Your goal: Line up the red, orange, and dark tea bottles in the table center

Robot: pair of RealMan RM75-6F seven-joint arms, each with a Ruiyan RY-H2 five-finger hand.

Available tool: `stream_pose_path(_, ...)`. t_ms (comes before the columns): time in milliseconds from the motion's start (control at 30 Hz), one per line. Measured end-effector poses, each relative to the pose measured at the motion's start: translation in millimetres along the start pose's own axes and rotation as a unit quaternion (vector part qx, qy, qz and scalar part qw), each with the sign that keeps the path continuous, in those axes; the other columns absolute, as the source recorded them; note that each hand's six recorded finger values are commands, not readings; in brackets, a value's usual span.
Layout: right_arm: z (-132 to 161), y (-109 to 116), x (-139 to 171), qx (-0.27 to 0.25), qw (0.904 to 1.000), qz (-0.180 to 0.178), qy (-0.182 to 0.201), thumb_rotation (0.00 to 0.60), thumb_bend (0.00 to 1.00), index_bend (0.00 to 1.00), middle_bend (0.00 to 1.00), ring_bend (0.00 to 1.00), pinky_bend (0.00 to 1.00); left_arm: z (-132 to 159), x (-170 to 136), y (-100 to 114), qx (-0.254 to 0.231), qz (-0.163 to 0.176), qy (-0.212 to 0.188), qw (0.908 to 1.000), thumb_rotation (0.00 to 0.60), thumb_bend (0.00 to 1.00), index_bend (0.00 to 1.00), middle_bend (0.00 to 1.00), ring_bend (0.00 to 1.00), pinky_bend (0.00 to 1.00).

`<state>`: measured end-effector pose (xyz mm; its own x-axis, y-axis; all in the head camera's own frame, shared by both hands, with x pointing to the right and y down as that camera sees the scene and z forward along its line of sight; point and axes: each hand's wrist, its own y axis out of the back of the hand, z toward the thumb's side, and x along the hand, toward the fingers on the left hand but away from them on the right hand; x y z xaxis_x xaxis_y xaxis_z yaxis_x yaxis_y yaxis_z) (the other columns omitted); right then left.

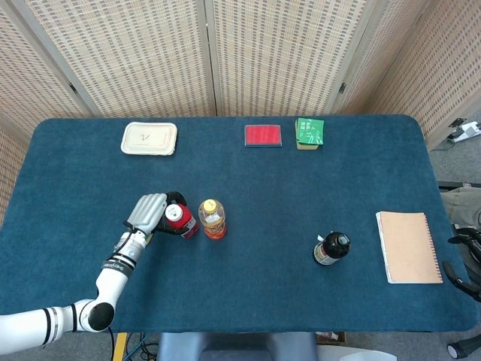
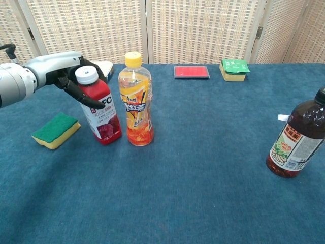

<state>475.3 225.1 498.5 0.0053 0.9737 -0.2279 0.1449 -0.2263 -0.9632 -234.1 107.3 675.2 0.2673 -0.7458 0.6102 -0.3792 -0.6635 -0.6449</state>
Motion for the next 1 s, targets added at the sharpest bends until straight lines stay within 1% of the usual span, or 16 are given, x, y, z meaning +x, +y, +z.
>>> stream_pose_path(100,0.0,0.3,0.2,-0.001,1.0,0.0,0.0,0.6,0.27,0.42,0.31,0.29,0.45,0.2,0.1,0.3,-0.001,-0.001,0.0,1.0,0.6,0.09,0.37,0.38,0.41,0.45)
stream_pose_path(233,-0.2,0.4,0.2,-0.001,1.0,0.0,0.001,0.6,0.27,0.42,0.31,0.29,0.45,-0.4,0.0,0.9,-0.005,0.0,0.002,1.0,0.6,0.09,0.28,0.31,0.39,0.45)
stream_pose_path(367,-0.5,0.4,0.0,-0.001,1.0,0.0,0.0,0.6,0.27,0.42,0.31,0.29,0.45,-1.4,-0.1,1.1,-0.008,-0.003,0.004,1.0,0.6,0.09,0.22,0.25,0.35,0.45)
stream_pose_path(667,-0.2,0.2,-0.1,-0.001,1.0,0.0,0.001,0.6,0.27,0.42,0.31,0.29,0.45,-2.2,-4.2,3.1,-0.009,-0.011,0.006,0.9999,0.6,0.09,0.11,0.15,0.29,0.45)
stream_pose_path(767,0.1,0.1,0.1,-0.001,1.0,0.0,0.001,0.6,0.27,0.42,0.31,0.29,0.45,-2.7,-7.4,6.3,-0.007,-0.013,0.007,0.9999,0.6,0.09,0.09,0.12,0.27,0.45)
stream_pose_path(900,0.7,-0.2,0.3,0.0,1.0,0.001,0.002,0.6,0.27,0.42,0.31,0.29,0.45,-3.9,-13.3,10.9,-0.005,-0.017,0.008,0.9998,0.6,0.09,0.01,0.06,0.22,0.45)
stream_pose_path(1000,1.0,-0.8,0.1,0.002,1.0,0.001,0.002,0.6,0.27,0.42,0.31,0.29,0.45,-6.5,-20.6,16.4,-0.002,-0.023,0.011,0.9997,0.6,0.09,0.0,0.01,0.19,0.44)
